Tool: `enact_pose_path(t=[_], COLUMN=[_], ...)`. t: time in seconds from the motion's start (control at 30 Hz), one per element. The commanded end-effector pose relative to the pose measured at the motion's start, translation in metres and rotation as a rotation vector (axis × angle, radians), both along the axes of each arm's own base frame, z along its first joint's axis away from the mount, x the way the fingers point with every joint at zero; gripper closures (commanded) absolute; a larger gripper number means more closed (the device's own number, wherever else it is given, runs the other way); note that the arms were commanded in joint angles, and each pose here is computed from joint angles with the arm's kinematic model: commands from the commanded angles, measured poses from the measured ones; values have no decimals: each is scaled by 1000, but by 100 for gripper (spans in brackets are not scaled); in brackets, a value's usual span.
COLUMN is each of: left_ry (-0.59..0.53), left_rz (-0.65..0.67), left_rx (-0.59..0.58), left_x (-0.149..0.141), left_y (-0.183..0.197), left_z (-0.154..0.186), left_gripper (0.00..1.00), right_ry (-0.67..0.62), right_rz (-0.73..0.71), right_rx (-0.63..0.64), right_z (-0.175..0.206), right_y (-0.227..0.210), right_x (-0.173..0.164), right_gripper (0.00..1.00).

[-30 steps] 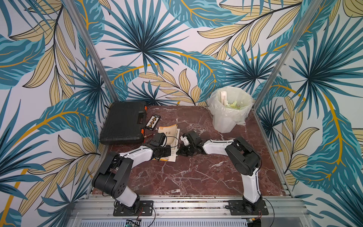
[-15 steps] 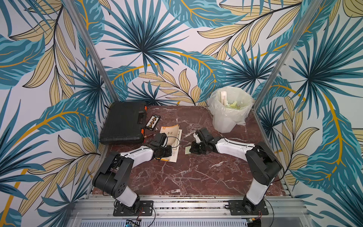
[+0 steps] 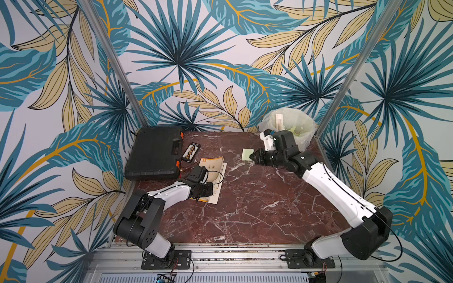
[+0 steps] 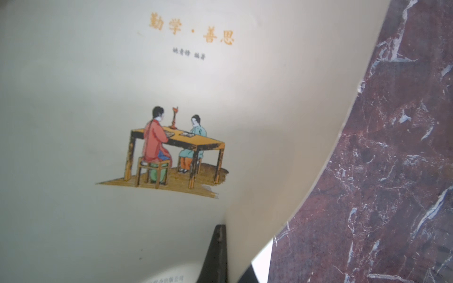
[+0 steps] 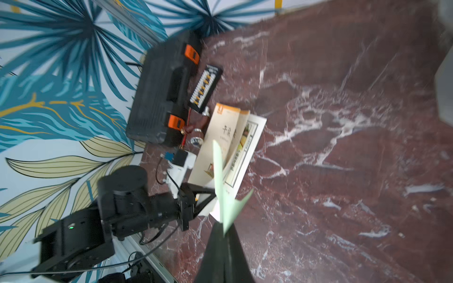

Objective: Peel off the used sticky note
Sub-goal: Close the book at the center of the board, then place the note in the trash bin, then reset both arms

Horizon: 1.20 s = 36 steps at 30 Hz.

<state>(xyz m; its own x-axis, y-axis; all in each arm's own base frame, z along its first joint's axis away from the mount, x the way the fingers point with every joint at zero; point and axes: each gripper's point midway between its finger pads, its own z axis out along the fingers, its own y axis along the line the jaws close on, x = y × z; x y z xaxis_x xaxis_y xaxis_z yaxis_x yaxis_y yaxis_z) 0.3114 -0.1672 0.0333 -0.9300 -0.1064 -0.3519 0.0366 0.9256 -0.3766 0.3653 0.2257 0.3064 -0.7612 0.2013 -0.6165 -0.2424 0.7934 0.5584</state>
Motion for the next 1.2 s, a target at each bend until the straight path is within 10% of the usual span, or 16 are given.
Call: enact_pose_path(t=[0.0,0.43,0.7,0.93,1.17], left_ry=[110,99,72,40,-25], left_rz=[-36,-75,-82,-88,-97], left_rx=[44,30,21,-5,-76], left_x=[-21,-23,-21,-16,-14], left_y=[-5,-23,-26,-31,-40], left_z=[-23,-15,-2,17,49], left_gripper=[100,100,94,72,24], right_ry=[-7,-4,67,32,-64], right_rz=[-22,-332,-402,-438,-427], right_rx=[-29,-44,-163,-226,-231], right_z=[25,52,27,46,87], right_y=[-26,-149,-186,-203,-203], right_x=[2,100,123,115,84], right_gripper=[100,95,55,24,1])
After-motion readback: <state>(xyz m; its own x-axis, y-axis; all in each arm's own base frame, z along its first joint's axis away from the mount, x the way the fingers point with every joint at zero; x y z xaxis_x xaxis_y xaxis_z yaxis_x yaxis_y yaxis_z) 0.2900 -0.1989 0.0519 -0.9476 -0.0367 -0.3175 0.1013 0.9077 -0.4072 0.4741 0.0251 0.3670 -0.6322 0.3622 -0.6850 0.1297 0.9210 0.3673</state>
